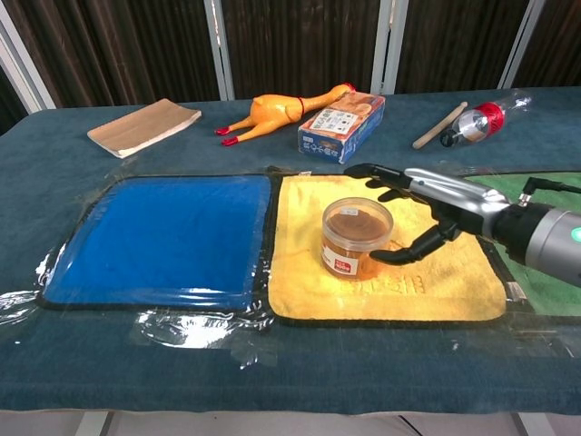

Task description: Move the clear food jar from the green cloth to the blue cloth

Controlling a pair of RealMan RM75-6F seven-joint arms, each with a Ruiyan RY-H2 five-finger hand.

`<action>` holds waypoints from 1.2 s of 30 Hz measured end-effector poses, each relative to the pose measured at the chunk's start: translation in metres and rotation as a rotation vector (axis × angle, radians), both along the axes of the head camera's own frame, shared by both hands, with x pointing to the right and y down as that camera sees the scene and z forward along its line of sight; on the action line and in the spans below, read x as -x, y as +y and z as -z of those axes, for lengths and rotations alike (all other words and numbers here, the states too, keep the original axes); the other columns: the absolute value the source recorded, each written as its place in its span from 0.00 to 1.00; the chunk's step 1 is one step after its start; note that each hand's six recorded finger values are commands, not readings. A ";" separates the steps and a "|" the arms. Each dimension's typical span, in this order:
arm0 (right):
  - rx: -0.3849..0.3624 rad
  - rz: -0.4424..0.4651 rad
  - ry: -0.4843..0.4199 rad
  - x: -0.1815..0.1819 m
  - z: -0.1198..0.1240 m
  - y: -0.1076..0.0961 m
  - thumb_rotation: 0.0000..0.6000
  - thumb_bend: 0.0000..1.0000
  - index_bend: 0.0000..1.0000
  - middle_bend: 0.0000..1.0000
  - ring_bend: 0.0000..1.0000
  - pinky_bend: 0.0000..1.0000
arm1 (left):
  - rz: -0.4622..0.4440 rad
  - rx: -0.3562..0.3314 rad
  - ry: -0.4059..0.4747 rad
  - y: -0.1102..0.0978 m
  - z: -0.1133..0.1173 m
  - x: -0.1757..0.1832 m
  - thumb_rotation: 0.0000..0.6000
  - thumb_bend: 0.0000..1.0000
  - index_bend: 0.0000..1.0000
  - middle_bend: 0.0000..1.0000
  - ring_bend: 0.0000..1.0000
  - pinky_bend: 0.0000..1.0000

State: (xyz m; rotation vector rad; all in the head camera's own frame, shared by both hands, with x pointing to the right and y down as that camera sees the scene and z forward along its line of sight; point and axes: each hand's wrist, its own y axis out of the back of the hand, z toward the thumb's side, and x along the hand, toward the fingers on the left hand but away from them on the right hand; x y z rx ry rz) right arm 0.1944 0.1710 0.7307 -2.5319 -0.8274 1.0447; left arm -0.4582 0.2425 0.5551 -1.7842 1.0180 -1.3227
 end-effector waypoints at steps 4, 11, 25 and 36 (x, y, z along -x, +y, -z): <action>0.070 -0.038 -0.017 -0.011 0.000 0.012 1.00 0.20 0.00 0.00 0.00 0.10 | -0.004 0.006 0.000 0.000 -0.002 -0.001 1.00 0.00 0.03 0.00 0.00 0.03; 0.183 -0.169 -0.114 -0.010 -0.001 0.024 1.00 0.20 0.00 0.00 0.00 0.11 | -0.009 0.010 0.000 0.001 -0.003 -0.003 1.00 0.00 0.03 0.00 0.00 0.03; 0.344 -0.331 -0.307 0.035 -0.009 0.042 1.00 0.20 0.00 0.00 0.00 0.13 | -0.005 0.005 0.009 0.004 0.004 0.001 1.00 0.00 0.03 0.00 0.00 0.03; 0.299 -0.242 -0.311 0.079 -0.020 0.037 1.00 0.20 0.00 0.00 0.00 0.12 | 0.003 0.011 0.006 0.004 0.005 0.002 1.00 0.00 0.03 0.00 0.00 0.03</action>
